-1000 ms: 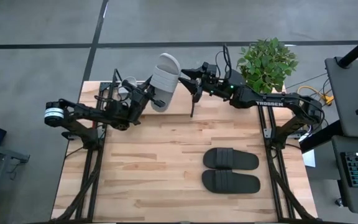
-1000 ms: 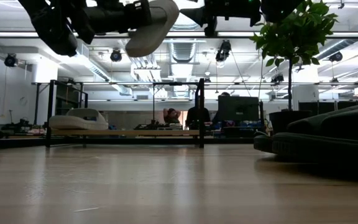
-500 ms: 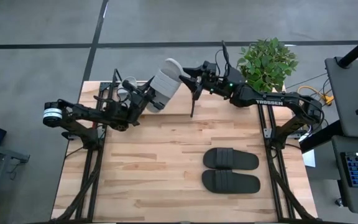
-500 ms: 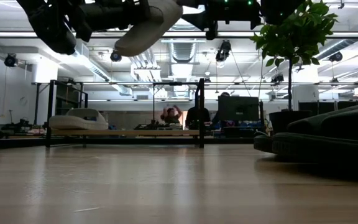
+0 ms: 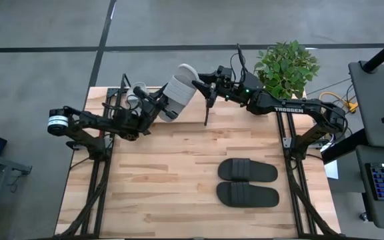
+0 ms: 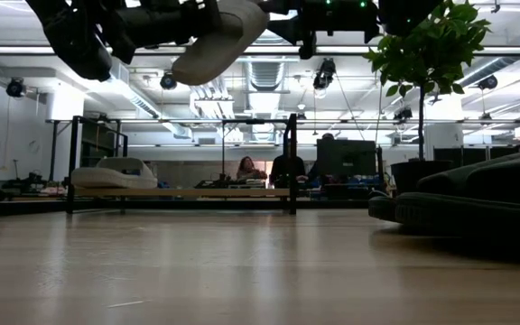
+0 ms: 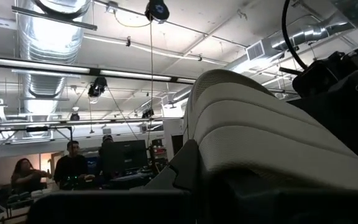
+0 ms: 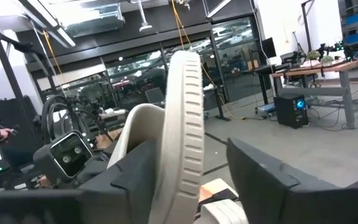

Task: Pick and place slides into the shelf
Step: Put the gray slides on the shelf

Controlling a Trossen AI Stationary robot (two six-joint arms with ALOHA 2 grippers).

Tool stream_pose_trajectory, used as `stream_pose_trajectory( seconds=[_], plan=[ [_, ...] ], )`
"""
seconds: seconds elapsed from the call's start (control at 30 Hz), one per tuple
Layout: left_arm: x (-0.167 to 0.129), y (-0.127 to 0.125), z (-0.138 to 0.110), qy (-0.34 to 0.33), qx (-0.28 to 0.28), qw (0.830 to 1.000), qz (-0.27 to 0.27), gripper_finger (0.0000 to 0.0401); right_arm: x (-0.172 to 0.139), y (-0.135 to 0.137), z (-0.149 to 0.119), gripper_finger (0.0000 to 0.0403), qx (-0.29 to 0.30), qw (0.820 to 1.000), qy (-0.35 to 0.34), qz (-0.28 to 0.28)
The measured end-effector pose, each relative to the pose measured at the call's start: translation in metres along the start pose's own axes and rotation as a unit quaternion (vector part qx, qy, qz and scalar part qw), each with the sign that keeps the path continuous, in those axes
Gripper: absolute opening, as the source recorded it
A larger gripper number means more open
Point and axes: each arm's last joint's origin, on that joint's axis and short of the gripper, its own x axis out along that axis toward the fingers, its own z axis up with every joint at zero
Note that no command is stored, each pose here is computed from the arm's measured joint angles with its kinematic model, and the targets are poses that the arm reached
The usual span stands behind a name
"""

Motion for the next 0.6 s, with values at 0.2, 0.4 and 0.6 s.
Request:
stream_pose_trajectory(
  seconds=[0.2,0.4,0.6],
  plan=[
    [0.0010,-0.0008,0.0005,-0.003,-0.001,1.000,-0.003,0.0000,-0.0001,-0.0007,-0.0025,0.0084,-0.007,1.000,0.012,-0.004],
    [0.0011,-0.0009,0.0006,-0.003,0.000,1.000,-0.003,0.0000,-0.0001,-0.0014,-0.0027,0.0031,-0.028,0.999,0.014,-0.006],
    [0.0005,-0.0003,0.0008,0.003,0.009,1.000,-0.008,0.0000,-0.0003,-0.0040,-0.0028,0.0031,-0.026,0.999,0.017,-0.010]
  ],
)
